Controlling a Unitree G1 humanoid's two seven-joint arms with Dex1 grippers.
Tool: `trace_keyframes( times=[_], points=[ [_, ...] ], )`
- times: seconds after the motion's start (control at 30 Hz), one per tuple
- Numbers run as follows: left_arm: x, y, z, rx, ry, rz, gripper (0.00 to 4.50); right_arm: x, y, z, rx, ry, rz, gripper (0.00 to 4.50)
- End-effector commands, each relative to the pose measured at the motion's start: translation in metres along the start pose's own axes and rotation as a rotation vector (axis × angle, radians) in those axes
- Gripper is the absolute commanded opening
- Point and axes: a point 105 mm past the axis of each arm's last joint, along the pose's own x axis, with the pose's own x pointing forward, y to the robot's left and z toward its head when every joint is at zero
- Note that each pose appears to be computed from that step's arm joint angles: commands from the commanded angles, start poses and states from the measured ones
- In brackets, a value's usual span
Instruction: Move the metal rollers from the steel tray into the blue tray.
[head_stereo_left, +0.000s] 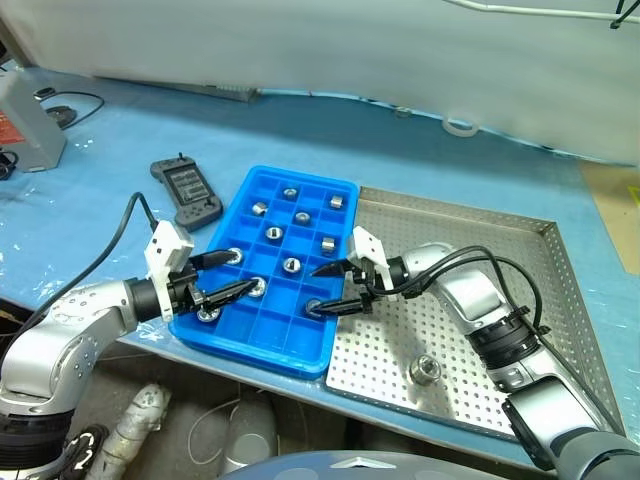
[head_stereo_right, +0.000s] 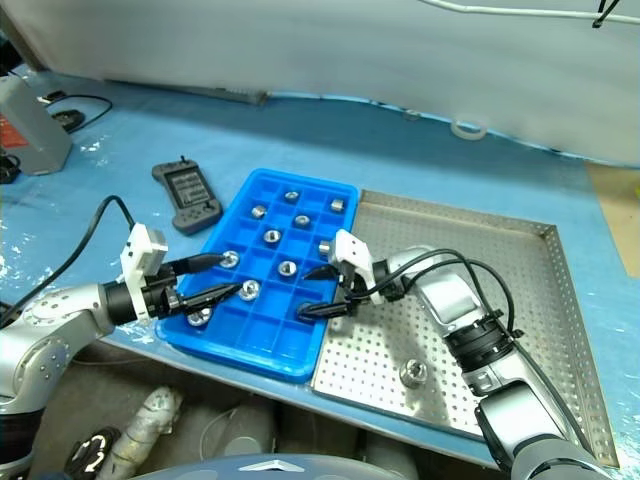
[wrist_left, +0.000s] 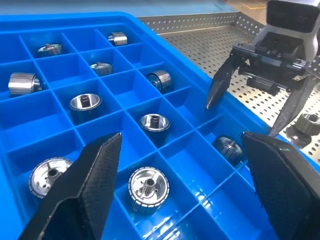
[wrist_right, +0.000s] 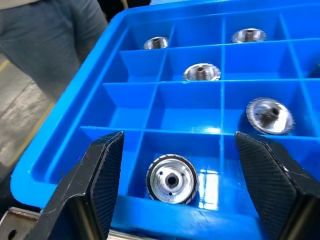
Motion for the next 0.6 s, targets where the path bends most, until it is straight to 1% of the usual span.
trace_keyframes(
  times=[0.03, 0.27, 0.47, 0.53, 0.6],
  points=[
    [0.013, 0.0, 0.011, 0.032, -0.047, -0.054, 4.02, -0.024, -0.004, 0.019, -0.041, -0.053, -0.092, 3.72],
    [0.064, -0.006, 0.016, 0.043, -0.07, -0.249, 4.02, -0.074, 0.012, 0.007, 0.009, -0.009, -0.258, 3.72],
    [0.107, -0.012, 0.022, 0.066, -0.084, -0.406, 4.02, -0.135, 0.015, -0.007, 0.086, 0.001, -0.601, 3.72],
    [0.117, -0.014, 0.025, 0.069, -0.092, -0.44, 4.02, -0.156, 0.024, -0.017, 0.117, 0.015, -0.716, 3.72],
    [0.125, -0.015, 0.025, 0.076, -0.095, -0.461, 4.02, -0.17, 0.031, -0.023, 0.136, 0.023, -0.8, 3.72]
  ],
)
